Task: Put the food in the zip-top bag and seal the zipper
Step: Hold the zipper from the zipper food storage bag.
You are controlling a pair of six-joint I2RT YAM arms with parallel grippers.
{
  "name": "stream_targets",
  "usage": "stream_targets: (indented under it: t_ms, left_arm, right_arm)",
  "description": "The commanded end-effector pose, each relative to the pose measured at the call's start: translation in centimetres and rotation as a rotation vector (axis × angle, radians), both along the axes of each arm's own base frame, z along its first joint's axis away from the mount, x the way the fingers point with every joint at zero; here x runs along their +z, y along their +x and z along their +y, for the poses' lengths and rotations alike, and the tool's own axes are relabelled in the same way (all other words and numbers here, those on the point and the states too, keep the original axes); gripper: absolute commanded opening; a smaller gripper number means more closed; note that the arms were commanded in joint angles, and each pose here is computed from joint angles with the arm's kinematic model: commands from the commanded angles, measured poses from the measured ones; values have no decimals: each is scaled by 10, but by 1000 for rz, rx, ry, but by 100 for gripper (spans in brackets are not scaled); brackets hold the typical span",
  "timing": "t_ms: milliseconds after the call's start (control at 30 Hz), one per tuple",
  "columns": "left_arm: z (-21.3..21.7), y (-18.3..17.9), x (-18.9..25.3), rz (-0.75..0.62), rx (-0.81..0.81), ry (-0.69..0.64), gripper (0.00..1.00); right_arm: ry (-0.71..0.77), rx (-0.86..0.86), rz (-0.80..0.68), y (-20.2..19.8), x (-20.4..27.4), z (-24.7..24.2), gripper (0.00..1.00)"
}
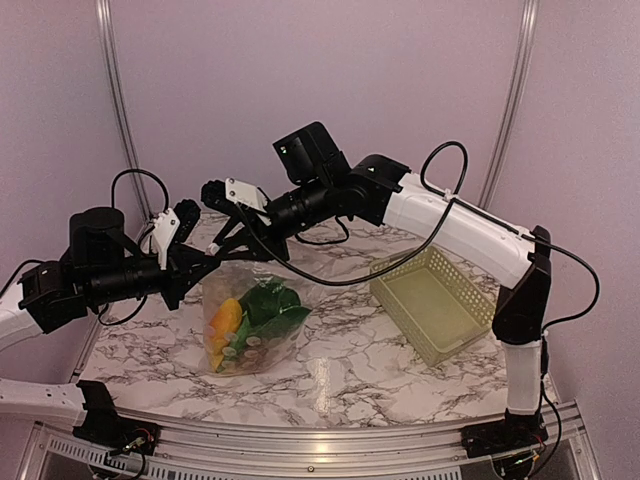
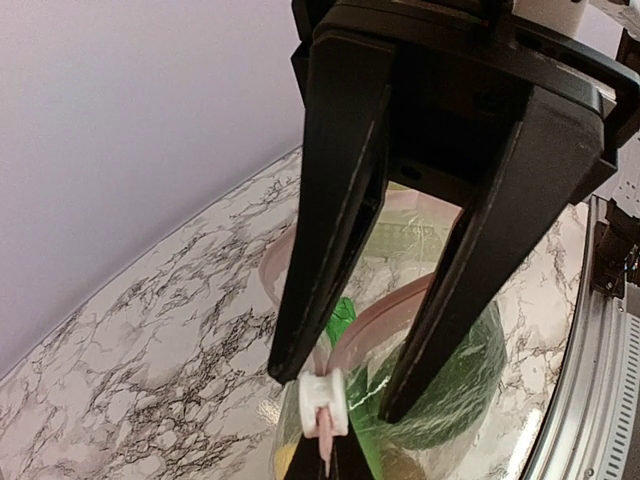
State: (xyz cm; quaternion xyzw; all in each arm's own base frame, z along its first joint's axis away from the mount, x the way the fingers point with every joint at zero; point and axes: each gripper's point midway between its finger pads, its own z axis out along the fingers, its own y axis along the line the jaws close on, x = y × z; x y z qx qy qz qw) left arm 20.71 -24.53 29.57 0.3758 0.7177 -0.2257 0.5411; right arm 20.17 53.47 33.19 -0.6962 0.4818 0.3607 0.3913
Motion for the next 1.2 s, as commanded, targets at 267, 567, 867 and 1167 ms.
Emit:
stream_targets:
  t_ms: [267, 567, 867, 1167]
  left_arm:
    - [-8, -6, 4, -32, -64, 2, 0]
    - [-6, -6, 2, -38, -64, 26, 0]
    - [-4, -3, -9, -19, -46, 49, 0]
    - [-3, -1, -10, -19, -30, 43, 0]
  right_arm:
    - [-13, 7, -31, 5, -3, 5, 36]
    - [-59, 71, -9, -5, -20, 0, 28]
    - [-28, 56, 3, -6, -4, -1, 16]
    - [-19, 64, 59, -13, -1, 1, 19]
